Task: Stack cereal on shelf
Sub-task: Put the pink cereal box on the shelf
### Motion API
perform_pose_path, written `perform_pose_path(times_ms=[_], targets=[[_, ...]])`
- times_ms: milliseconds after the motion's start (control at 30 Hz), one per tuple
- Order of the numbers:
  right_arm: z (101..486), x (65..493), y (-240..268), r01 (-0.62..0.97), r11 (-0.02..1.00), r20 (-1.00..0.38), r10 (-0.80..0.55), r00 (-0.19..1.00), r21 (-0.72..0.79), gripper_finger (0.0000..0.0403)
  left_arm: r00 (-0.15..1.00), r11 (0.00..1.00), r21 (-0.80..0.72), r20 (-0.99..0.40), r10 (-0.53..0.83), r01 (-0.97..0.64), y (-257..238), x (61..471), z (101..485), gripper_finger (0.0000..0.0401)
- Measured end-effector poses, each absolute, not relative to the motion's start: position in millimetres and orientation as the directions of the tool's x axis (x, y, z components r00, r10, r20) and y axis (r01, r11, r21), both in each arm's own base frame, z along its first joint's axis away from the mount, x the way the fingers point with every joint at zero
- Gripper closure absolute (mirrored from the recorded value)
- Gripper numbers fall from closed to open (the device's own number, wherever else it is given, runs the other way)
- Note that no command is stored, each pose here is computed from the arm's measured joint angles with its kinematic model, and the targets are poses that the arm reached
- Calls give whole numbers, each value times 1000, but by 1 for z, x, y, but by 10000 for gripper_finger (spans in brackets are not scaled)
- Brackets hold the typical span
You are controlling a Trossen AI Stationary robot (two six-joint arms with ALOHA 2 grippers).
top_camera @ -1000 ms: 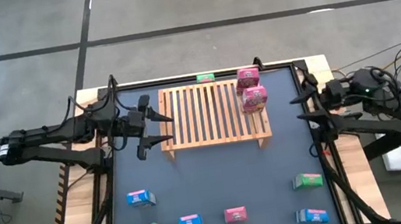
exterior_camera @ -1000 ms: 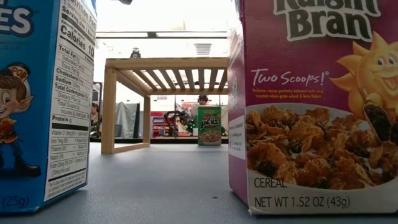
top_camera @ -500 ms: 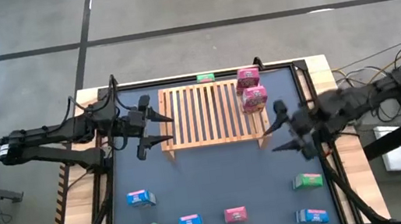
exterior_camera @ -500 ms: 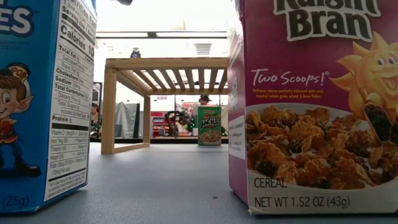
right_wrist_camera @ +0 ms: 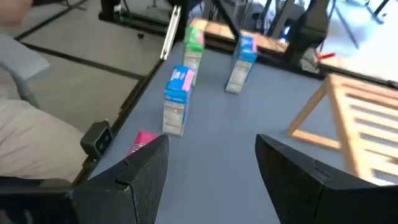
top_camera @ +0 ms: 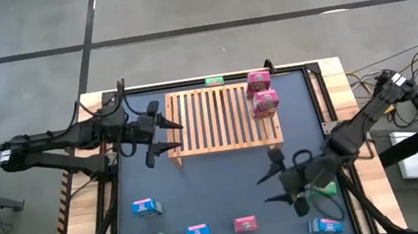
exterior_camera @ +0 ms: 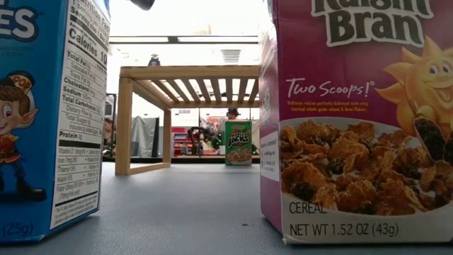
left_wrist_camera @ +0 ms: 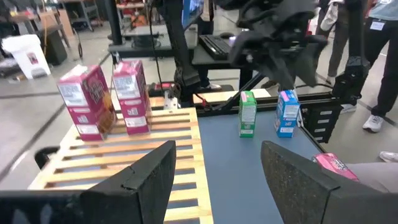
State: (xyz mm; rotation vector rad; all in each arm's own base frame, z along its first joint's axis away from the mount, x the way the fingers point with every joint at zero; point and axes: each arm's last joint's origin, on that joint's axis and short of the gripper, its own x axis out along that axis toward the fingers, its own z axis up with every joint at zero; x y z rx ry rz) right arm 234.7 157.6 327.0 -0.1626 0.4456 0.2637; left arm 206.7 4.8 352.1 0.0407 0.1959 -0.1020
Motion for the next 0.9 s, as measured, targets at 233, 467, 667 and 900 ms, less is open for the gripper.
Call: perform_pose_path(times_ms=[233,467,667,900], targets=[[293,267,181,-236,971,-549,177,817,-37,174,961,995,-35,-257,-104,98,4,212,344,182],[269,284,195,-195,980,-576,177,798,30,174,959,988,-39,-239,-152,147,-7,220,334,182],[268,287,206,-199,976,-537,216,815,90,174,958,985,-39,-227,-174,169,-18,219,310,182],[260,294,223,-230,961,-468,274,840,150,174,984,991,-39,-119,-133,130,-24,210,290,182]])
